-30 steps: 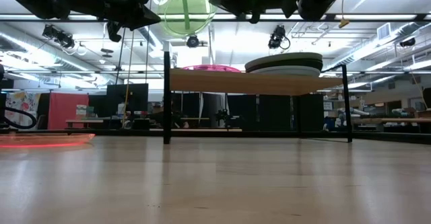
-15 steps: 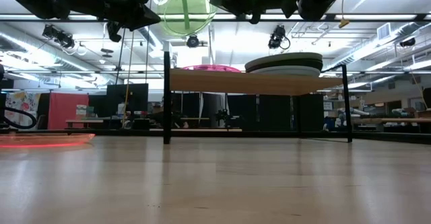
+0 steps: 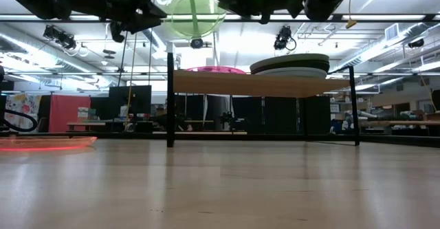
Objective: Place and stack plates onto a shelf
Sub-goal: Stack the small green plate on top of the small pink plate on the shelf
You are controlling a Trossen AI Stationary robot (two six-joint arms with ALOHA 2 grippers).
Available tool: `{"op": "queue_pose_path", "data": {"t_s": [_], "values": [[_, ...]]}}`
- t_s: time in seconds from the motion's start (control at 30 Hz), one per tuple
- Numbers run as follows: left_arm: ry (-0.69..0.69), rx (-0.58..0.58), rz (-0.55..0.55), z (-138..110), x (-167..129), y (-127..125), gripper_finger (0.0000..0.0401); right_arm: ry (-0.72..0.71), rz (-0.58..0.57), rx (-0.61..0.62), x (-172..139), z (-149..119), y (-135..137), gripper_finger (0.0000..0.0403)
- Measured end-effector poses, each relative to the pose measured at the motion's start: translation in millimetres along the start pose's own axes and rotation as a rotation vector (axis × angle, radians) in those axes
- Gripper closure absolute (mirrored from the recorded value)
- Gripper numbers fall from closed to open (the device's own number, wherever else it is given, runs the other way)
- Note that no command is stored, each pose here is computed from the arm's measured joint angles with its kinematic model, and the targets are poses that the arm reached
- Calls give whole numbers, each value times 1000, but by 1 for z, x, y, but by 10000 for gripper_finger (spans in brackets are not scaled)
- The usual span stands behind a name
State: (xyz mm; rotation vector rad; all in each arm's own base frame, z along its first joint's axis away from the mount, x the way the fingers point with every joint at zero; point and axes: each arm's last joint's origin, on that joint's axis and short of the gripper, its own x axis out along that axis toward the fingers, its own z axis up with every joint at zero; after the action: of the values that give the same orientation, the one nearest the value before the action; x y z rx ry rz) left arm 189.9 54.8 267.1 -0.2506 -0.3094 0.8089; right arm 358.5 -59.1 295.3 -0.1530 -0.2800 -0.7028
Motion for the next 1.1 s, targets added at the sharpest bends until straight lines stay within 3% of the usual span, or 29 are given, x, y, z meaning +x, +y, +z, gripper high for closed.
{"op": "queue_pose_path", "data": {"t_s": [0.37,0.6,0.93,1.1], "values": [[8,2,-21,-1,0,-1,241,35,-54,-32,0,27,-28,394],[39,25,-16,-4,0,0,241,143,-61,-25,-6,48,-60,394],[41,17,-15,-4,0,0,241,291,129,232,-10,54,-109,394],[41,17,-15,-4,0,0,241,430,210,315,5,57,-126,394]]}}
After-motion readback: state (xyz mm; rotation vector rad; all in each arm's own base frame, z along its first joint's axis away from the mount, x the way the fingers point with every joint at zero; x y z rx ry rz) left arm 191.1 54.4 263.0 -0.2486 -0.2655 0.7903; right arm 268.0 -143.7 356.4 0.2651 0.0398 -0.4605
